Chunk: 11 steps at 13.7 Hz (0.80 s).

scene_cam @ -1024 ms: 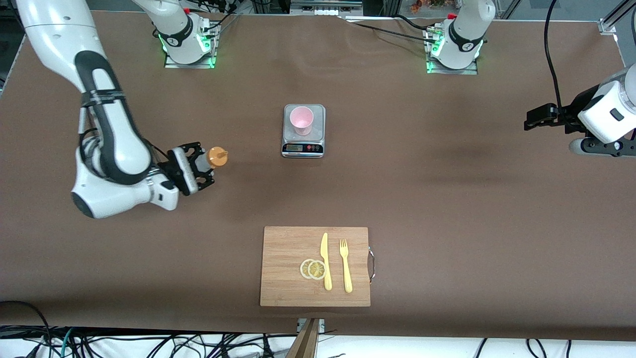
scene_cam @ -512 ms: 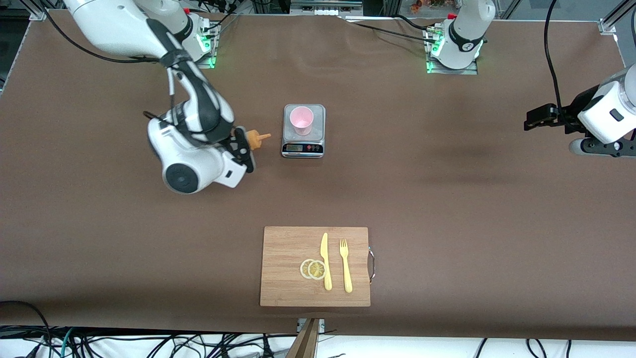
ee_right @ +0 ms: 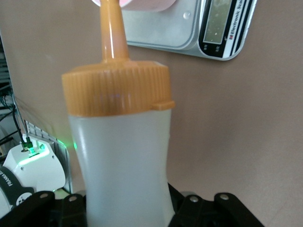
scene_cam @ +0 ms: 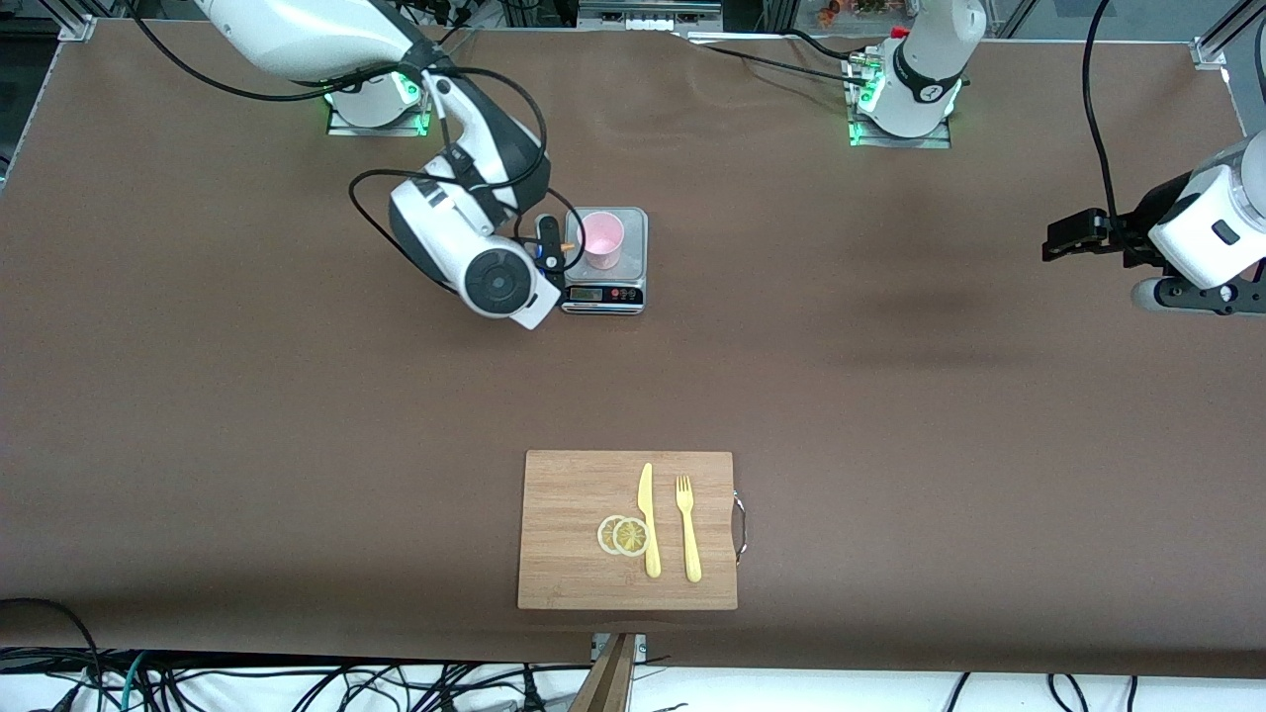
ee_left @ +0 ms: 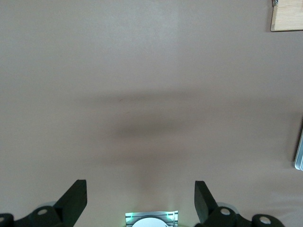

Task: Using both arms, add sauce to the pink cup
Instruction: 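Carry the sauce bottle with the right gripper over the pink cup, then tilt the bottle nozzle into the pink cup with the right gripper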

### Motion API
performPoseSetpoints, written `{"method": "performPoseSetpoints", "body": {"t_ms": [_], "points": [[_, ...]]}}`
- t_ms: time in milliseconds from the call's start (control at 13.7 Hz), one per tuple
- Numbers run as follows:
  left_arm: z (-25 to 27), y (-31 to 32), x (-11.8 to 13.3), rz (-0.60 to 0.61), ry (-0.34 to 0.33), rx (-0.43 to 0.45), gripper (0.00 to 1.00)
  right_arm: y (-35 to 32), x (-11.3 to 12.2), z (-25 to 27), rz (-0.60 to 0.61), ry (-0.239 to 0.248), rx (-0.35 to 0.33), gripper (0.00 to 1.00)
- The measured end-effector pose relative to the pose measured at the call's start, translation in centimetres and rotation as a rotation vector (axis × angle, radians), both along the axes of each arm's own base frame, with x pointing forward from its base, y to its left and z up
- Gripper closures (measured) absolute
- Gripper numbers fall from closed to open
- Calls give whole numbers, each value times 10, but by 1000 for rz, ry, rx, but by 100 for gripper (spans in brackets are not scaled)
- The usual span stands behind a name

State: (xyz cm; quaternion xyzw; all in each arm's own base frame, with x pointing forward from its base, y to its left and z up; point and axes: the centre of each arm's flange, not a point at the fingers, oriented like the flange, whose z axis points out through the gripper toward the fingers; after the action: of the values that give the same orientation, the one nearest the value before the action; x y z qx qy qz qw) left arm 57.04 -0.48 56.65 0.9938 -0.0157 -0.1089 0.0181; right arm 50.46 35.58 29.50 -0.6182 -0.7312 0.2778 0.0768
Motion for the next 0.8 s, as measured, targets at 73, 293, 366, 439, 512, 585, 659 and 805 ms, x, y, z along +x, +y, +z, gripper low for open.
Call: {"method": "performPoseSetpoints", "body": {"t_ms": [73, 293, 366, 439, 512, 585, 659, 805], "points": [[0, 0, 0, 0, 0, 0, 0, 7, -6, 0, 13, -13, -31, 68], [0, 0, 0, 0, 0, 0, 0, 29, -25, 0, 57, -64, -106, 68], [0, 1, 0, 1, 0, 0, 0, 34, -30, 0, 69, -78, -130, 68], [0, 2, 0, 3, 0, 0, 0, 39, -34, 2, 73, -98, -157, 68], [0, 3, 0, 5, 1, 0, 0, 43, -37, 5, 77, -116, -179, 68], [-1, 3, 0, 6, 1, 0, 0, 48, -40, 7, 80, -136, -200, 68], [-1, 4, 0, 7, 1, 0, 0, 52, -43, 10, 81, -155, -219, 68], [-1, 4, 0, 7, 2, 0, 0, 58, -48, 14, 75, -184, -253, 68]]}}
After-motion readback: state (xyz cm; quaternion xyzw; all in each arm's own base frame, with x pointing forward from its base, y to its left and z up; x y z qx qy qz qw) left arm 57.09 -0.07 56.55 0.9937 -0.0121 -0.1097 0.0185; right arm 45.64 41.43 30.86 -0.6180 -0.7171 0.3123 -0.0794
